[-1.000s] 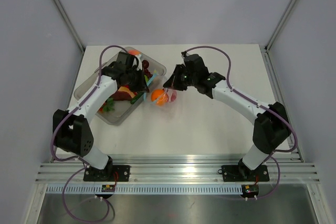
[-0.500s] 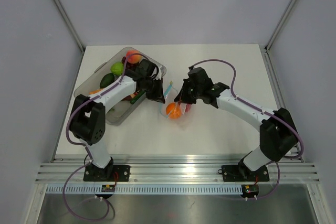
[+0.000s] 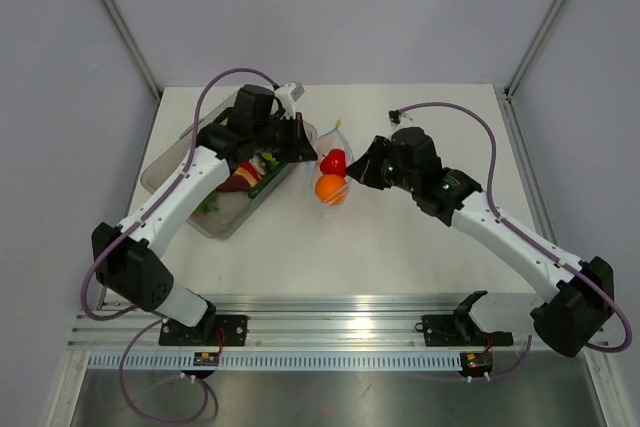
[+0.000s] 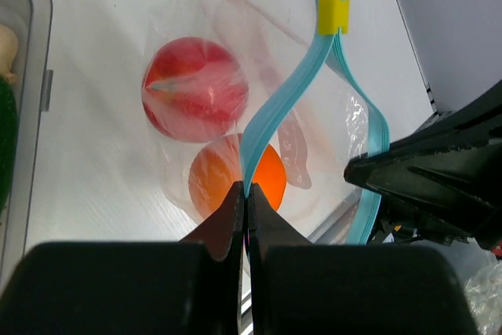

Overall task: Place the food in the zip-top bag and seal the zipper
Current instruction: Adjust the zipper food storage bag at the center of the board.

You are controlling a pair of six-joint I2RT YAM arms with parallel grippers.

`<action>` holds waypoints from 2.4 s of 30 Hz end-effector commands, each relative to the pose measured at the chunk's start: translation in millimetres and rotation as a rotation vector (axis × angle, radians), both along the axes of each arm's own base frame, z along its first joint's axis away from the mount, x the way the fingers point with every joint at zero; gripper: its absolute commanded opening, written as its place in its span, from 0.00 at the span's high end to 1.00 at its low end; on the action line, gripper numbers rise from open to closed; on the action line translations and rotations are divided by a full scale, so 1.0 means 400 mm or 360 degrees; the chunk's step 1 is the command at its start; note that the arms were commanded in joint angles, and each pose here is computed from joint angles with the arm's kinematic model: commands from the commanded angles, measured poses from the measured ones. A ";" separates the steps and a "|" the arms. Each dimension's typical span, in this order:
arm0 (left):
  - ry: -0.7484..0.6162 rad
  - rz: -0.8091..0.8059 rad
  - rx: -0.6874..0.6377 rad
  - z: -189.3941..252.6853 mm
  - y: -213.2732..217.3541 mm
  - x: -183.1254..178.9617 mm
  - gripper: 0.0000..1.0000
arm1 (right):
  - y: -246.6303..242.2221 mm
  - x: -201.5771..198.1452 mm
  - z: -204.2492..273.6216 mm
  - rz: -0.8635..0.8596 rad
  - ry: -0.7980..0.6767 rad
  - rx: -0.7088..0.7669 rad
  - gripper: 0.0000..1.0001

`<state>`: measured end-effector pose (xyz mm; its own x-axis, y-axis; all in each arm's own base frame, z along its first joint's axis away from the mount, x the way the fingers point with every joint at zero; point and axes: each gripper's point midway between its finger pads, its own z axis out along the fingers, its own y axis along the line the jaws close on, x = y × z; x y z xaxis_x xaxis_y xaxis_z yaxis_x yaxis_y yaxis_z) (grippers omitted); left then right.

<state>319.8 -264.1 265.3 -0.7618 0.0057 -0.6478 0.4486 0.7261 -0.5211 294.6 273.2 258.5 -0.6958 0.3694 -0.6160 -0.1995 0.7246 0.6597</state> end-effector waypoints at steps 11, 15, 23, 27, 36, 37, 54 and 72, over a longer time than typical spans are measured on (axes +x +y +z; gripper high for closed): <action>0.0136 -0.0079 0.0112 -0.087 -0.062 -0.014 1.00 | 0.015 0.028 -0.085 -0.0003 0.0059 -0.0143 1.00; 0.0021 -0.0076 0.0059 0.001 -0.060 -0.011 1.00 | -0.014 0.018 -0.007 -0.0052 -0.0043 -0.0109 1.00; 0.0234 -0.0113 0.0124 -0.162 -0.078 -0.014 1.00 | -0.041 0.004 -0.147 -0.0096 0.0115 -0.0237 1.00; 0.0327 -0.0133 0.0169 -0.222 -0.075 -0.032 1.00 | -0.038 0.001 -0.197 -0.0086 0.0177 -0.0268 1.00; 0.0194 -0.0095 0.0274 -0.176 -0.038 -0.021 1.00 | -0.025 0.018 -0.125 -0.0034 0.0067 -0.0283 1.00; 0.0182 -0.0087 0.0286 -0.175 -0.033 -0.020 1.00 | -0.024 0.023 -0.122 -0.0038 0.0065 -0.0277 1.00; 0.0247 -0.0171 0.0220 -0.203 -0.059 -0.038 1.00 | -0.033 0.024 -0.145 -0.0070 0.0140 -0.0333 0.98; -0.0009 0.0072 0.0254 -0.013 0.011 0.110 0.18 | 0.014 0.085 -0.089 -0.0170 0.0112 -0.0163 1.00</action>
<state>339.6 -279.7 237.3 -0.7904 0.1227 -0.6001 0.4459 0.7869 -0.4265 308.9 266.1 187.7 -0.7624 0.3182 -0.5634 -0.0495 0.8394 0.5412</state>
